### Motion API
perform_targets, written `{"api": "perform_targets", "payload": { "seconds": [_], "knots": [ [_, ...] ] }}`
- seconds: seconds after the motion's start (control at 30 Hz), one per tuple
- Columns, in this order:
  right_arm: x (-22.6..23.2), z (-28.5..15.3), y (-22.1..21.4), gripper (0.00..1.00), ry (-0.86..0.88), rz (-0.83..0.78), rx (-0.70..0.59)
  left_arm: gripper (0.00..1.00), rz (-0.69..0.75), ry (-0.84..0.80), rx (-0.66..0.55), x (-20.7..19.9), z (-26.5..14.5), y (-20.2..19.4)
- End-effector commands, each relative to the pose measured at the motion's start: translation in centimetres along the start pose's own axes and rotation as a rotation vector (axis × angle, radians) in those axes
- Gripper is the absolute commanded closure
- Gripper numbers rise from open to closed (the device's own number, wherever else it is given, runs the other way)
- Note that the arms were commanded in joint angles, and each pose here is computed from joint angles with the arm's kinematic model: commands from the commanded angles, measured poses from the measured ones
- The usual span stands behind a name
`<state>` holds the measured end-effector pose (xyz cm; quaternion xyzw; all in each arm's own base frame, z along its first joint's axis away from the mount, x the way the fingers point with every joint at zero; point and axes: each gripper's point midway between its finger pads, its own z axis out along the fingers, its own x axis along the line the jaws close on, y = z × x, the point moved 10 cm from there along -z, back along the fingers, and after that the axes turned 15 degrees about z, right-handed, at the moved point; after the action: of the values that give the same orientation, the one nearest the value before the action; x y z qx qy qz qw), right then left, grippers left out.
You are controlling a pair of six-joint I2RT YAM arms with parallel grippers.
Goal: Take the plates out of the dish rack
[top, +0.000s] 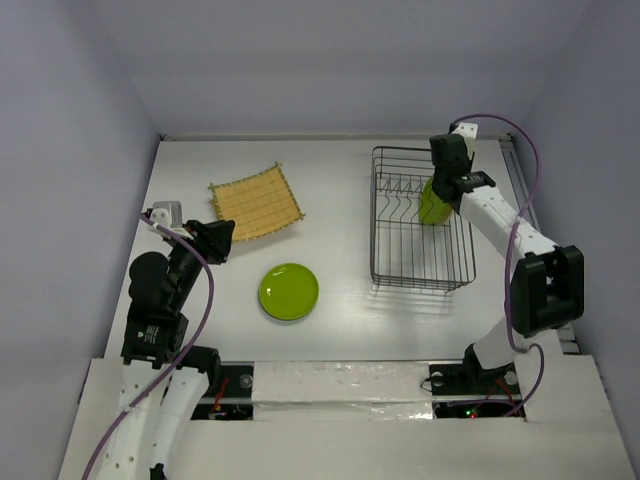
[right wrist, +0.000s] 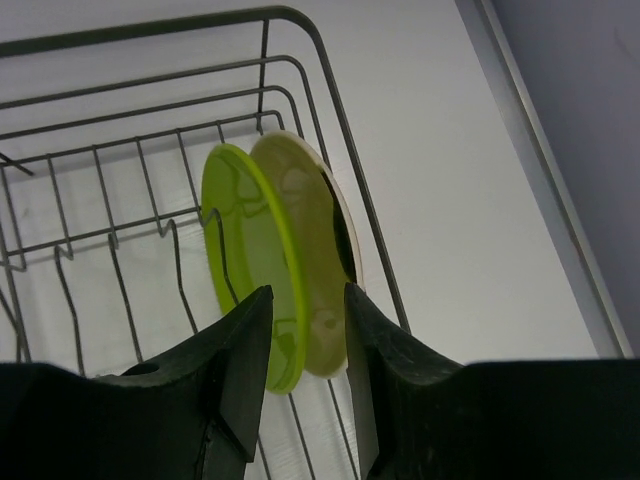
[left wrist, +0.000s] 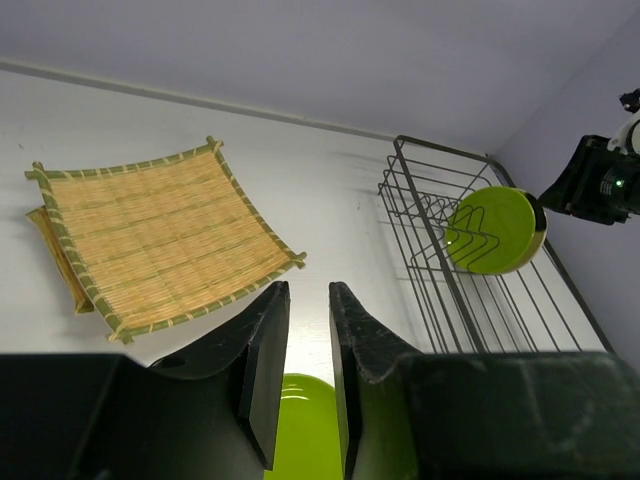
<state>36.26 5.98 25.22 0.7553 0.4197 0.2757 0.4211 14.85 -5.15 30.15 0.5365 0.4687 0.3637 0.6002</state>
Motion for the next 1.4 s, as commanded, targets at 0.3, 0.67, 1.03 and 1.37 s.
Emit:
{"api": "perform_targets", "payload": {
  "seconds": [0.3,0.67,1.03,1.37],
  "knots": [
    [1.0,2.8,-0.8,0.67,-0.035,-0.028,0.039,0.78,0.019,-0.025,-0.071,-0.4,-0.2,1.7],
    [0.3,2.4,-0.5,0.96,-0.071,-0.047,0.03,0.78,0.021,-0.021,-0.075,-0.4,-0.3,1.7],
    [-0.5,-1.9,3.9,1.0,-0.026,0.002,-0.069,0.77,0.02,-0.024,-0.075,-0.4,-0.2,1.7],
    [-0.9,-6.7,7.2,1.0,0.006,0.024,-0.154,0.77,0.022,-0.024,-0.076,-0.4,-0.2,1.7]
  ]
}}
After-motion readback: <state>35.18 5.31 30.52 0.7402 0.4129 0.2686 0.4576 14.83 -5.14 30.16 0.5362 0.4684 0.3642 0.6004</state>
